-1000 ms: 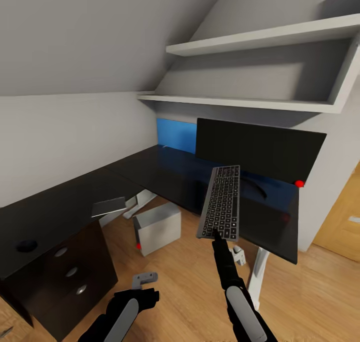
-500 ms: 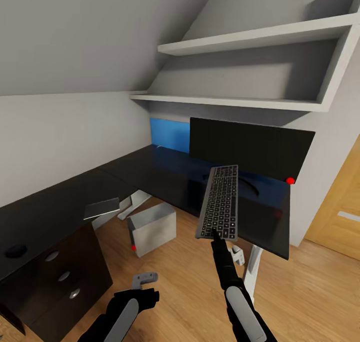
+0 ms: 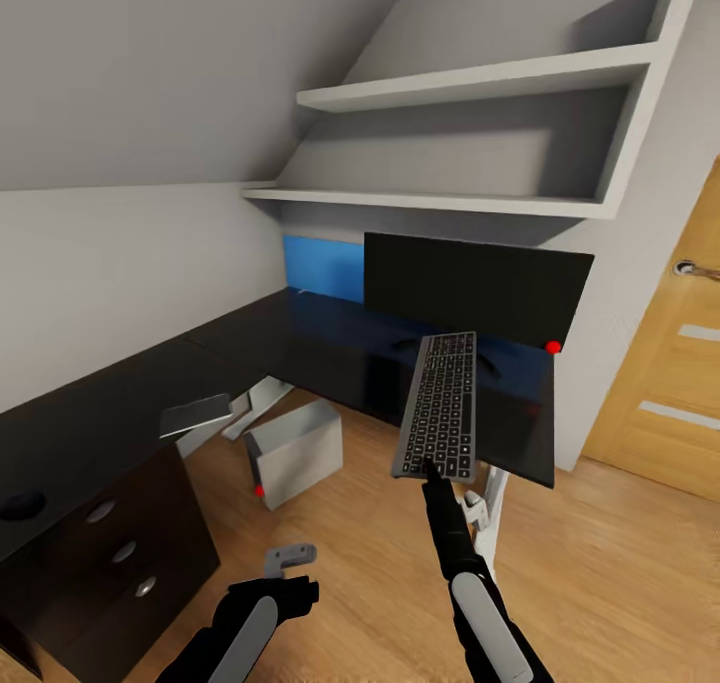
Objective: In the bedroom, organize the workspace by keeping the computer under the desk, ensuring the monitor is on the desk, placing the keyboard on the desk next to the monitor, placing the mouse on the desk next to the keyboard, moving the folder from the swivel chair onto the desk next to the mouse, stacking the notebook on top of the folder with the pen on top of the notebook, and positioning the swivel chair next to the desk.
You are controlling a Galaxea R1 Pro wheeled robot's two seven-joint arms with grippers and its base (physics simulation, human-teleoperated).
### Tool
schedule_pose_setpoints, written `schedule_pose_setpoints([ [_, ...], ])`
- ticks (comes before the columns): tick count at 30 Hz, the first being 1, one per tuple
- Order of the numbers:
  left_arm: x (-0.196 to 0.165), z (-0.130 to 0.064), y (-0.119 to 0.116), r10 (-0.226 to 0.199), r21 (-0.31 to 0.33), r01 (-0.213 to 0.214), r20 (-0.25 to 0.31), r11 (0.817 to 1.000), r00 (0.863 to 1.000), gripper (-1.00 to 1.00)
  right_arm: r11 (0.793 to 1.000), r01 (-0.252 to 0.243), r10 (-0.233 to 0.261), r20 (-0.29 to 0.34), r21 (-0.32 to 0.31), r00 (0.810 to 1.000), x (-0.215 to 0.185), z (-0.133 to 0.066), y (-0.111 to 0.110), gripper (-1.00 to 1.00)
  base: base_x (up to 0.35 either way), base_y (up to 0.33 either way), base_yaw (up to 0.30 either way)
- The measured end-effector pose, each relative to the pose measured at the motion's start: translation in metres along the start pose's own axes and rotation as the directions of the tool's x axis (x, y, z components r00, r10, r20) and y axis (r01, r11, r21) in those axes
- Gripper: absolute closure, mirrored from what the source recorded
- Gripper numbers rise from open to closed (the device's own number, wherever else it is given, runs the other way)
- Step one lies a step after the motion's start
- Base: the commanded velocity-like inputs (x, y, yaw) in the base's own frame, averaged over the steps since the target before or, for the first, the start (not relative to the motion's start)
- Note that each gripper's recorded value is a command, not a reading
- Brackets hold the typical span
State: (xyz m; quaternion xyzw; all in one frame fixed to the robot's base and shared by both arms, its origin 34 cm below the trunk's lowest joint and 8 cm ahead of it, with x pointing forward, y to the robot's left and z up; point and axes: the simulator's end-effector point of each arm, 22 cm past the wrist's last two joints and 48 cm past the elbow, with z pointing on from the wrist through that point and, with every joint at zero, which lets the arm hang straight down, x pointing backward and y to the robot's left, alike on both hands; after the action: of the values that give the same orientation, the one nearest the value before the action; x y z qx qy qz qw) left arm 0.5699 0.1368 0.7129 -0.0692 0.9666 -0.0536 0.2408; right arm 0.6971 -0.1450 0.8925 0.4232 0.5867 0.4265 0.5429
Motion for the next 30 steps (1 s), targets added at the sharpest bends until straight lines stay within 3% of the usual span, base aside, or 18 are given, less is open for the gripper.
schedule_pose_setpoints([
  [9,0.0001,-0.0003,-0.0001,-0.001,0.001,0.001,0.0,1.0,1.0,-1.0,1.0,0.004,-0.004,-0.004,0.012,1.0,0.0025,-0.0012,-0.0054,1.0,-0.071,0.282,-0.267],
  [30,0.0023,0.0009,0.001,0.0,-0.002,0.0,-0.005,1.0,1.0,-1.0,1.0,-0.014,0.014,0.005,0.022,1.0,-0.0005,-0.0011,-0.0083,1.0,0.0,0.003,-0.268],
])
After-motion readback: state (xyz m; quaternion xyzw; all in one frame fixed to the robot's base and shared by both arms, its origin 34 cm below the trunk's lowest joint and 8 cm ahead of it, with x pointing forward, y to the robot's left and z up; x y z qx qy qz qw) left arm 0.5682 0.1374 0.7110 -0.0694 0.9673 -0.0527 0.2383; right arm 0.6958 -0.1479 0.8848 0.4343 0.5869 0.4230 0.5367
